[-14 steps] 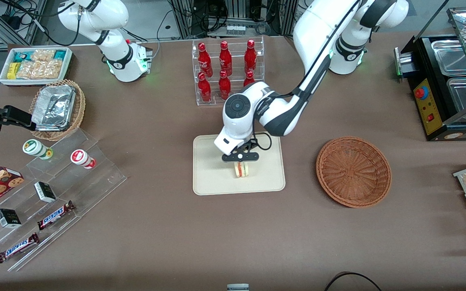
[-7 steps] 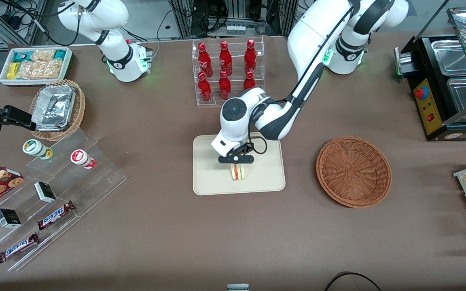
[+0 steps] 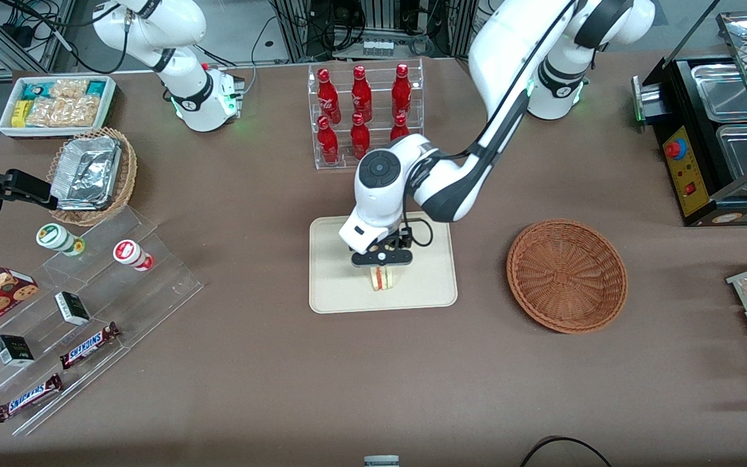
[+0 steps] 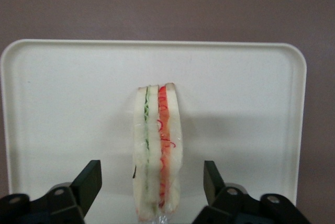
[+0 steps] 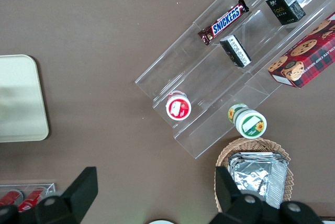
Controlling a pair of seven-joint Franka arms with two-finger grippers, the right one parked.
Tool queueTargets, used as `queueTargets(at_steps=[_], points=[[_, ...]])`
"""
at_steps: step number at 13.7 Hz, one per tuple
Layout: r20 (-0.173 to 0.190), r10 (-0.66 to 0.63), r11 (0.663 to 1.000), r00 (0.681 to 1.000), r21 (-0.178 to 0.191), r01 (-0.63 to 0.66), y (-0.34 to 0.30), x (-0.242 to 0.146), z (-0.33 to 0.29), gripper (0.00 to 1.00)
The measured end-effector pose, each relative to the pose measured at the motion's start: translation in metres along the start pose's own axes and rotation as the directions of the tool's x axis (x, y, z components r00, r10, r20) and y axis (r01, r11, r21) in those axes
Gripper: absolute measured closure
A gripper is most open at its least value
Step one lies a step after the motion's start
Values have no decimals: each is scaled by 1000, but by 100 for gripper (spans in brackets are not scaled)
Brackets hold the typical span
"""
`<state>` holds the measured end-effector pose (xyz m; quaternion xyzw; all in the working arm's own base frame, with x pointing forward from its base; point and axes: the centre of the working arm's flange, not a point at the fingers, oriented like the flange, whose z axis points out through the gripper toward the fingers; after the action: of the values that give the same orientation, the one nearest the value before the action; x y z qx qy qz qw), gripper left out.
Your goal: Place sandwich from basket to tray
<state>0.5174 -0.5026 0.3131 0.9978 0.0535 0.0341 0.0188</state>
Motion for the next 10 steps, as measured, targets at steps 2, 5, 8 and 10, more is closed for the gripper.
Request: queueTargets(at_steps=[2, 5, 8, 10], points=[[-5, -95, 995, 995, -16, 95, -24, 24, -58, 0], [9, -186, 982, 983, 30, 185, -76, 46, -134, 0], [21, -265, 961, 964, 91, 262, -143, 65, -196, 0], [25, -258, 961, 966, 107, 254, -186, 76, -229, 0]])
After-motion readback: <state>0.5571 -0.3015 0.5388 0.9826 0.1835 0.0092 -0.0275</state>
